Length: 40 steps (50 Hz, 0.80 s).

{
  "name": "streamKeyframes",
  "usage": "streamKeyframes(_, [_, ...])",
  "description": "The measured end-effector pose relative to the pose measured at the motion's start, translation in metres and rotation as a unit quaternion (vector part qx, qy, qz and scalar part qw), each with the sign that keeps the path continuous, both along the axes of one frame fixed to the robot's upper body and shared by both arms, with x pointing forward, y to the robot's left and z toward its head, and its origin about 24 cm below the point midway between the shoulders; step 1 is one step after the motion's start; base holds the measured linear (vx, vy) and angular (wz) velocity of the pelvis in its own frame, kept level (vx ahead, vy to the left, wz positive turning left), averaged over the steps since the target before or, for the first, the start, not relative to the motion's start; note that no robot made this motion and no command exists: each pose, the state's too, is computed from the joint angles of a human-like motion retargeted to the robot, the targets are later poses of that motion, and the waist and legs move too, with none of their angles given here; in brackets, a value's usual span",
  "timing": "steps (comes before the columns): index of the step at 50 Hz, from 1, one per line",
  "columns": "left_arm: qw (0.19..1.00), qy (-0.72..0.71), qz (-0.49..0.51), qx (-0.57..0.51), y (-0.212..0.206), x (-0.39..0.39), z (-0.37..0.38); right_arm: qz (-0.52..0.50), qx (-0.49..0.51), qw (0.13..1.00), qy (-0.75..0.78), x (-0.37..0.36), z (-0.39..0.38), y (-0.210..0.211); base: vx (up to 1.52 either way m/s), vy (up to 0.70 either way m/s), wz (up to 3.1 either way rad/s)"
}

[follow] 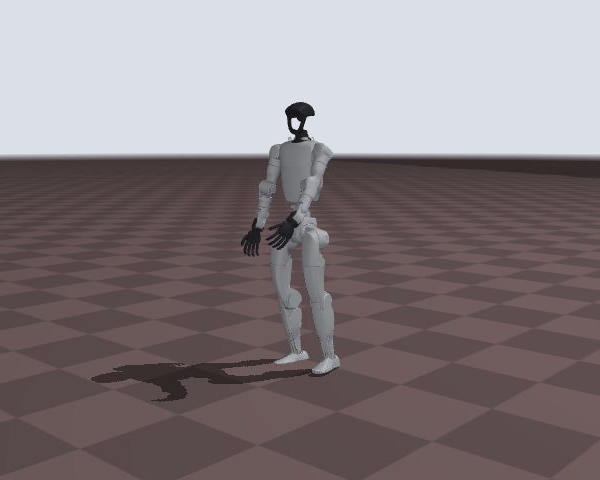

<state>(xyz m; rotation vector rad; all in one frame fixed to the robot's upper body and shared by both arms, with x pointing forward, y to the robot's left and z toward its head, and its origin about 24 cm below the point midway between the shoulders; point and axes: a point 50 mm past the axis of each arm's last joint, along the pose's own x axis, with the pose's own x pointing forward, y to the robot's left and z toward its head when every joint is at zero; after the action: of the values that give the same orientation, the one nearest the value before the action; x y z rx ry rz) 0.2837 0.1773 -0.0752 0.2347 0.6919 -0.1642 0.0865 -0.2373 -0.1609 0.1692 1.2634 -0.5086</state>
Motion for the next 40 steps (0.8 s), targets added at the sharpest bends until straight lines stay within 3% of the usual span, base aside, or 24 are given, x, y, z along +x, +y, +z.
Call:
streamKeyframes(3, [0.971,0.237,0.011,-0.032,0.020,-0.137,-0.076,-0.018,-0.012,0.987,-0.156,0.129,0.049,0.001,-0.21,-0.24,-0.98])
streamKeyframes(8, [0.869,0.439,0.206,-0.100,0.039,-0.363,-0.088,-0.072,-0.036,0.872,-0.484,0.297,0.232,0.006,-0.08,-0.08,-0.43])
streamKeyframes(13, [0.764,0.583,0.248,-0.121,0.038,-0.509,-0.026,-0.078,-0.055,0.739,-0.667,0.336,0.401,0.014,-0.01,-0.05,-0.04])
streamKeyframes(19, [0.697,0.656,0.263,-0.122,0.035,-0.565,0.018,-0.056,-0.092,0.707,-0.699,0.334,0.454,0.015,0.01,0.02,0.51])
streamKeyframes(25, [0.783,0.574,0.191,-0.145,0.021,-0.478,-0.048,-0.002,-0.063,0.779,-0.624,0.338,0.346,0.049,0.04,0.03,-0.20])
streamKeyframes(30, [0.917,0.348,0.192,-0.031,0.043,-0.271,-0.097,0.036,-0.057,0.901,-0.428,0.270,0.171,0.045,0.17,0.16,-0.46])
streamKeyframes(32, [0.951,0.210,0.224,-0.039,0.045,-0.171,-0.082,0.057,-0.069,0.945,-0.315,0.208,0.102,0.026,-0.02,0.28,1.43])
streamKeyframes(35, [0.986,0.074,0.140,-0.059,0.031,-0.040,-0.026,0.137,-0.029,0.986,-0.086,0.072,0.019,0.004,-0.14,0.19,1.67])
streamKeyframes(40, [0.976,-0.213,0.041,0.011,0.025,0.115,0.163,0.153,0.102,0.955,0.232,-0.169,0.002,-0.001,-0.02,0.09,1.32])
